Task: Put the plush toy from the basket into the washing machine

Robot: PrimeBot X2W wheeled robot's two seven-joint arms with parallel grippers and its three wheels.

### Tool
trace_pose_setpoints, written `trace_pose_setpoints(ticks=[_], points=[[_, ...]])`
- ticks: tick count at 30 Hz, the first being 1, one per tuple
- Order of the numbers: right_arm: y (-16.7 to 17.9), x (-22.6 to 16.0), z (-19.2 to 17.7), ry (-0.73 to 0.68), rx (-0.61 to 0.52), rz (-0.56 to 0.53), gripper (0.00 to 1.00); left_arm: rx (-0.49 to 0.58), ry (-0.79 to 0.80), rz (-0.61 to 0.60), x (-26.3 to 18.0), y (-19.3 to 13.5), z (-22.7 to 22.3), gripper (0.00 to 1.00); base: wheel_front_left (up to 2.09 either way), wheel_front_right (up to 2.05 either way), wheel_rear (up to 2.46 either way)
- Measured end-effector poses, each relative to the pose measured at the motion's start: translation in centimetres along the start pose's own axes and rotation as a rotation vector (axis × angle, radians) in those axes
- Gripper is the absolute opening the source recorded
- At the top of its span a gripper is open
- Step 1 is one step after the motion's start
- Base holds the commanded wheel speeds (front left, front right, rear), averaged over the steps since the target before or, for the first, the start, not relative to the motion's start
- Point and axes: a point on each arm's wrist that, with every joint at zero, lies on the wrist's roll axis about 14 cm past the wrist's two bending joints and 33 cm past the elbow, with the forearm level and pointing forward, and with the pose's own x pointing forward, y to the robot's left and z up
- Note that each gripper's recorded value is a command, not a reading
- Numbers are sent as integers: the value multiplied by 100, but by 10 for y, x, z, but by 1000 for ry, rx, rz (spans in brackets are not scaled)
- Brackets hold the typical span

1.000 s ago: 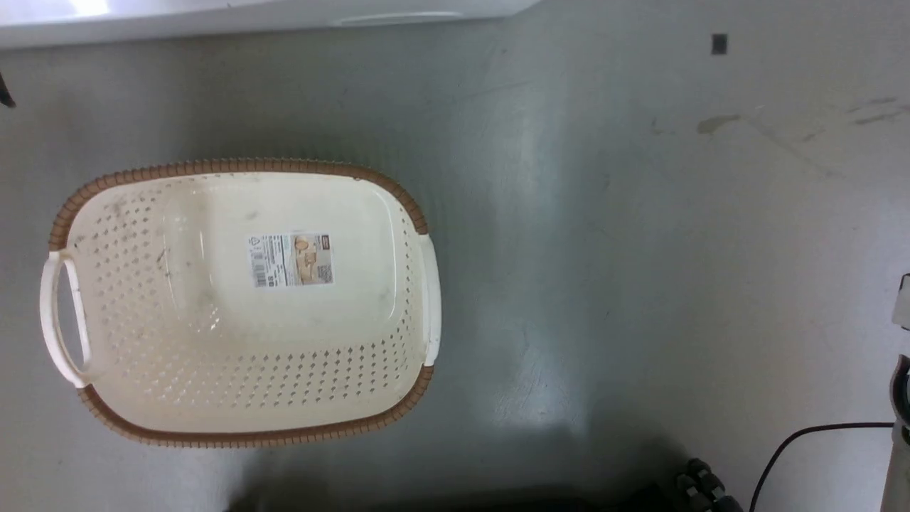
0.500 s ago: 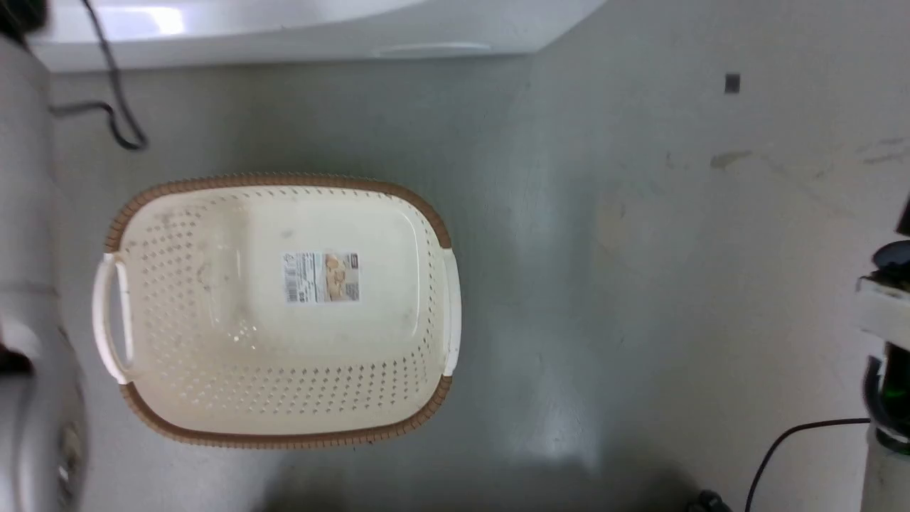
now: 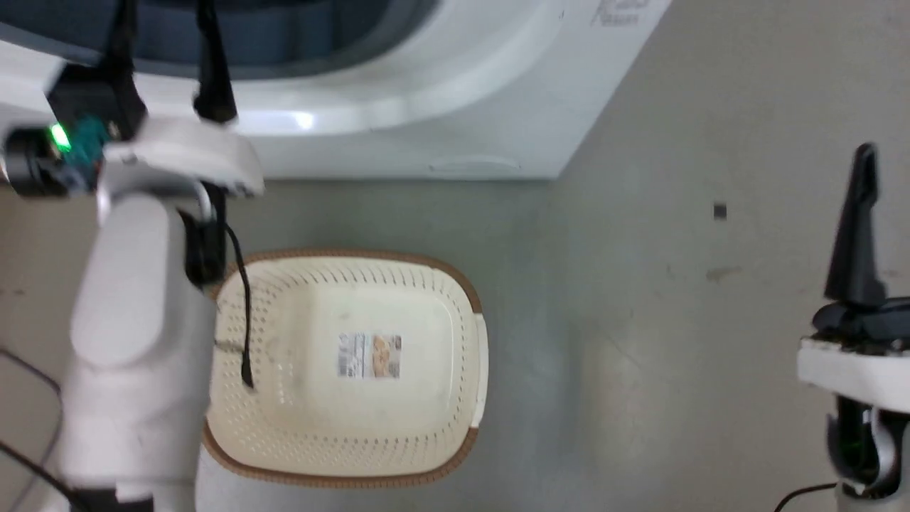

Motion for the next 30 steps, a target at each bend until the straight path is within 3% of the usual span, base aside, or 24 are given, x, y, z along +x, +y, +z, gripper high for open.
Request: trace_pose_setpoints(ticks=[16, 24, 30], points=[[14, -62, 63, -52, 1, 26, 100, 44, -109, 52, -146, 17, 62, 100, 0, 0, 0], [7, -107, 76, -47, -10, 5, 100, 17, -66, 28, -215, 11, 52, 100, 0, 0, 0], [14, -115, 82, -60, -6, 28, 100, 8, -69, 34, -238, 16, 54, 100, 0, 0, 0]])
